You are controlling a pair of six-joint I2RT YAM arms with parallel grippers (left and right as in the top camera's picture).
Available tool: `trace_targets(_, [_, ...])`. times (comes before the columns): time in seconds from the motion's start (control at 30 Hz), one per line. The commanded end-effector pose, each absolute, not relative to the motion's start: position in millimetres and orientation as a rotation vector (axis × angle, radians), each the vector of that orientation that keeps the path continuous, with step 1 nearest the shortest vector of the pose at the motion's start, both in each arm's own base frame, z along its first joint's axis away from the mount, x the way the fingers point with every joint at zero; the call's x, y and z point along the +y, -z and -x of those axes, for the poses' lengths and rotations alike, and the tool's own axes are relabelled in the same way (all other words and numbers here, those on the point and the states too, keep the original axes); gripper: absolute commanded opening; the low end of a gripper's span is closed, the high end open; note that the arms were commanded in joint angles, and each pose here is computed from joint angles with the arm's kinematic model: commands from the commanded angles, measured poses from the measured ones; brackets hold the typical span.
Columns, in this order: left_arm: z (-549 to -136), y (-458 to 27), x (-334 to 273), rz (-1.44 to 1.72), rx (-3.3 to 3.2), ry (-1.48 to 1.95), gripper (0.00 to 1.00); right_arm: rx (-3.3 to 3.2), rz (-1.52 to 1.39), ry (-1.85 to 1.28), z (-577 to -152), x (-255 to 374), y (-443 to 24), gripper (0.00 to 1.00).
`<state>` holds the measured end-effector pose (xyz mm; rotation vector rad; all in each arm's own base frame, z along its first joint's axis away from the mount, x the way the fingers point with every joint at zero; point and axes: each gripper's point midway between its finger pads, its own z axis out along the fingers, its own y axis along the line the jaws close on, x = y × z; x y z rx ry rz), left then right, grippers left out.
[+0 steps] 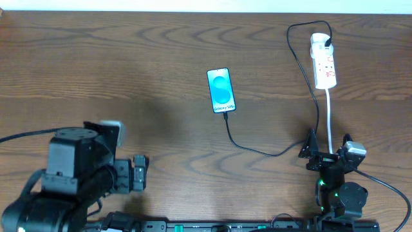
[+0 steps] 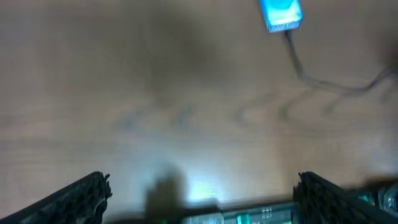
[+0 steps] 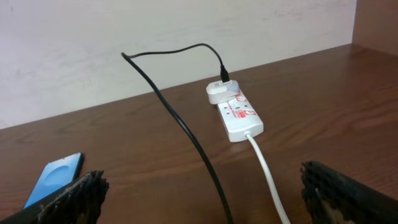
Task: Plug charger to phone and switch on socket
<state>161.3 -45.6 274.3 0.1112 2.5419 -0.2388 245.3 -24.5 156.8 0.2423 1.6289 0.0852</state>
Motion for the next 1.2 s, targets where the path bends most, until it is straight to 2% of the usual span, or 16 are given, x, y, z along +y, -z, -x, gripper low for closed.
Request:
trace_targets(0.0, [-164,-279,-45,-0.165,2.44,0.216,0.98,1.626,-0.257,-0.074,-245,-27,-157,0.99])
trace_targets(0.6, [-152,-223,-37,-0.18,1.957,0.189,0.98,1.626,-0.257,-0.074,-245,-27,-156,0.99])
trace_targets(1.17, [-210,-161,-41,-0.168,1.862,0.161,0.98,1.626,-0.257,-0.074,-245,-27,-156,0.99])
